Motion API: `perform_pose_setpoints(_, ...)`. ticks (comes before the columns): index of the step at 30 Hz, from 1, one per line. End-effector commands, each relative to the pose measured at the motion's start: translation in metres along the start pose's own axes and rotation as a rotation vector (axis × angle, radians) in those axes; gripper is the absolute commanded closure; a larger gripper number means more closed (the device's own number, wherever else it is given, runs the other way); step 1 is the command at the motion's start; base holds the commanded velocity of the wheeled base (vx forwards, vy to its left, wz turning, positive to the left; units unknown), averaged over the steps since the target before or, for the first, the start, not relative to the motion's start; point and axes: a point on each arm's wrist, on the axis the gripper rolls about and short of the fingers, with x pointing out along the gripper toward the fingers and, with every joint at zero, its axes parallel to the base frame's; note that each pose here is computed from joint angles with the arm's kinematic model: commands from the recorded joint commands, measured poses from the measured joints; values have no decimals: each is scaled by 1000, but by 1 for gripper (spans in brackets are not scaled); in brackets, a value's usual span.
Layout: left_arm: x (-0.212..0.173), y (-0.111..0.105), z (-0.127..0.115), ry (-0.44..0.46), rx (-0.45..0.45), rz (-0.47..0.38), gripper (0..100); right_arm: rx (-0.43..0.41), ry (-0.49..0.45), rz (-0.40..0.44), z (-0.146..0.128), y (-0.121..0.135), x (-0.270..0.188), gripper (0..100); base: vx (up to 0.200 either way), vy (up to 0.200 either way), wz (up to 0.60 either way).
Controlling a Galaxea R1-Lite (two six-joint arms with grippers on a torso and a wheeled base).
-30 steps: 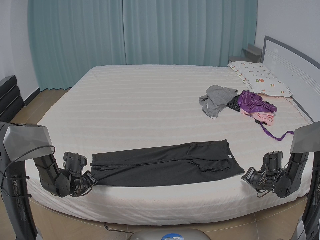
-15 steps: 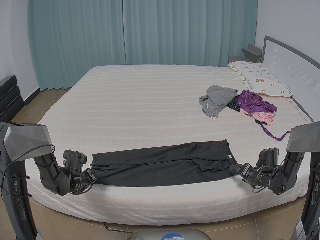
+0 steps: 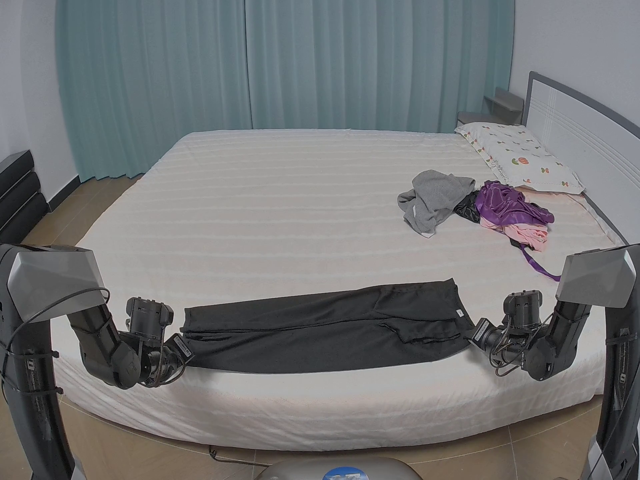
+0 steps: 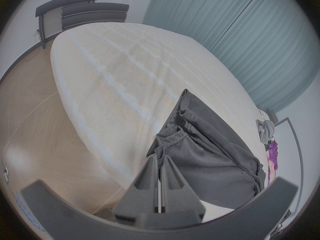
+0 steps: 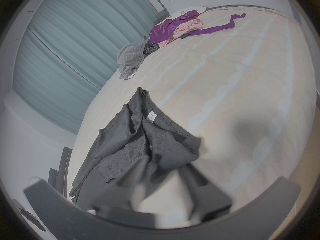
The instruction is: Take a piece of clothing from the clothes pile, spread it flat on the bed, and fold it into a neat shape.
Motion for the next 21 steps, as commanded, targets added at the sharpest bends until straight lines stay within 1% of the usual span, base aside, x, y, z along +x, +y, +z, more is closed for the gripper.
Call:
perform_pose_setpoints(1, 0, 0, 0, -1, -1, 0, 100, 16, 0, -1, 1, -3, 2, 100, 0, 0, 0)
perform_pose_setpoints(5, 1, -2, 4, -7, -6, -10, 100, 60, -1, 1, 7, -6, -8, 100, 0, 0, 0)
perform_pose_setpoints(7, 1, -2, 5, -10, -9, -11, 100, 63, 10, 4, 6, -6, -12, 100, 0, 0, 0)
perform_pose_setpoints(10, -1, -1, 9, -19, -15, -14, 100, 73, 35, 28, 6, -4, -26, 100, 0, 0, 0)
perform_pose_setpoints(13, -2, -1, 11, -25, -17, -15, 100, 85, 40, 28, 5, -5, -31, 100, 0, 0, 0)
perform_pose_setpoints(16, -2, 1, 13, -21, -23, -15, 100, 87, 62, 5, -1, -10, -46, 100, 0, 0, 0)
perform_pose_setpoints(21, -2, 3, 10, -3, -18, -15, 100, 75, 105, -16, -9, -17, -53, 100, 0, 0, 0)
